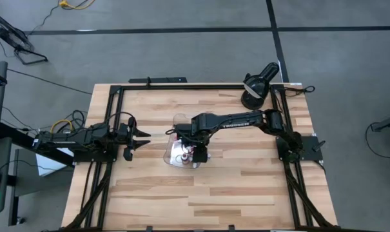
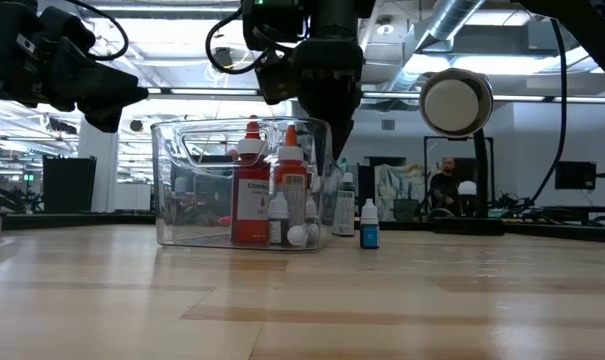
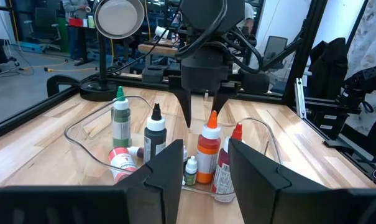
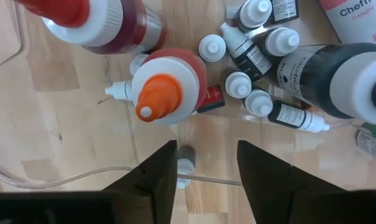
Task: Pick & Place food coloring
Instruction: Put the large green food coloring bottle into the transparent bin
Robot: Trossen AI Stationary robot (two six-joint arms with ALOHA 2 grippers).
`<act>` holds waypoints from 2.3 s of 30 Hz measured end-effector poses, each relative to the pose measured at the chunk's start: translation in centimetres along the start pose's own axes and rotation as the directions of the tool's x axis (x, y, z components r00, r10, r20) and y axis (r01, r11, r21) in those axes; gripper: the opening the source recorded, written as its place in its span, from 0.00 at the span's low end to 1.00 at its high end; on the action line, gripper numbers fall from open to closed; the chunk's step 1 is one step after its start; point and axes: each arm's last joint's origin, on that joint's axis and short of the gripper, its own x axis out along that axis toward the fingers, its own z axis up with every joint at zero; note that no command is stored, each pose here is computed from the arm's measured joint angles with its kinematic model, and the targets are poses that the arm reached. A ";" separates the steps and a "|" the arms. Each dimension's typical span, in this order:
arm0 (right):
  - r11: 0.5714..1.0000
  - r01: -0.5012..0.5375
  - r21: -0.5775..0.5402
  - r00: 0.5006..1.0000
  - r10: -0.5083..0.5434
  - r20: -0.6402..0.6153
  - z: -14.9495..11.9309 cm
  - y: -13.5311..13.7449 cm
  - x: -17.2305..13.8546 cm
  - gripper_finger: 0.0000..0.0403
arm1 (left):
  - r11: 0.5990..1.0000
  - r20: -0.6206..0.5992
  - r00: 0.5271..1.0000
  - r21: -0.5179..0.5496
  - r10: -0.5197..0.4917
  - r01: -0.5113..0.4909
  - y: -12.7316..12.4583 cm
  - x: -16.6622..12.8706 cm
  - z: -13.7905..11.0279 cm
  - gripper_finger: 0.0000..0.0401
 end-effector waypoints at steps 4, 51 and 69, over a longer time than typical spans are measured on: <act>1.000 0.000 0.003 1.000 0.000 0.006 -0.1 -0.1 -0.4 0.39 | 1.000 0.000 1.000 0.000 0.000 0.000 0.0 0.0 0.0 0.29; 0.785 0.247 -0.569 0.968 -0.170 0.186 -3.8 -12.1 -6.6 0.49 | 1.000 0.000 1.000 0.000 0.000 0.000 0.0 0.0 0.0 0.29; 0.808 0.162 -0.566 0.987 -0.125 0.104 -4.9 -12.6 -3.6 0.51 | 1.000 0.000 1.000 0.000 0.000 0.000 0.0 0.0 0.0 0.29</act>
